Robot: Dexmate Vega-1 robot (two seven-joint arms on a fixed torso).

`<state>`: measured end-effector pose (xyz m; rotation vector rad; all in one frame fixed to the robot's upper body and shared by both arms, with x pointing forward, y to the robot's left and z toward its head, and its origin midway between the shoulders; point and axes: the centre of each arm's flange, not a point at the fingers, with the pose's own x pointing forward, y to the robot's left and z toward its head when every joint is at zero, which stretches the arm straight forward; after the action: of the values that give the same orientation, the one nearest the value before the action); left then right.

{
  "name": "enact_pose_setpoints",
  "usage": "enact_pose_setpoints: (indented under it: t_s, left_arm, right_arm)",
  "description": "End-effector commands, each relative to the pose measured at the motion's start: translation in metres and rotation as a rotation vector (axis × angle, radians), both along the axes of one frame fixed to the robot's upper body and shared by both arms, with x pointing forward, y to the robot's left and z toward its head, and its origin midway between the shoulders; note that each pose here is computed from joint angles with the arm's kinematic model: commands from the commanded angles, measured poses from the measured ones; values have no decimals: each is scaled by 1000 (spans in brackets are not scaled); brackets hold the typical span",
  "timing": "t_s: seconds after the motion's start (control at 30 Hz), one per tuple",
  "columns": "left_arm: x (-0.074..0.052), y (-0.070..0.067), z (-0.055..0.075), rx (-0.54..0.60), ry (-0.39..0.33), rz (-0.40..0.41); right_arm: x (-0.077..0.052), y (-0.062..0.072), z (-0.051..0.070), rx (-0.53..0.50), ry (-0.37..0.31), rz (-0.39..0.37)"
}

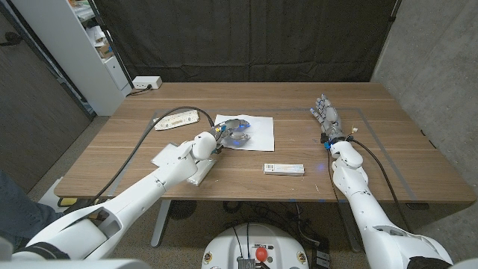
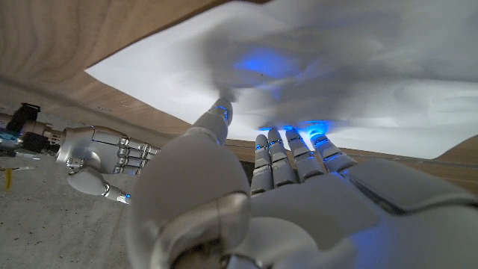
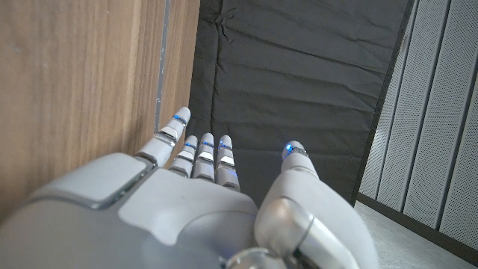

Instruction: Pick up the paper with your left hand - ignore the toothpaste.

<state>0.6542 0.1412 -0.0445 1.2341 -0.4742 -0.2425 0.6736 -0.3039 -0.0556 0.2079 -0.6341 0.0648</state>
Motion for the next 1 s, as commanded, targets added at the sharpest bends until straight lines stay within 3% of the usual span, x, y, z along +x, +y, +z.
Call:
enact_pose_setpoints:
  t_s: [0.03, 0.5, 1.0]
  left_arm:
    - [4, -1, -2, -17, 53, -10]
    - [2, 5, 0, -106, 11, 34]
    - [2, 1, 7, -120, 12, 66]
  right_arm:
    - [0, 1, 0, 7, -3, 4]
    - [5, 6, 7, -5, -9, 11]
    - [7, 4, 9, -8, -7, 13]
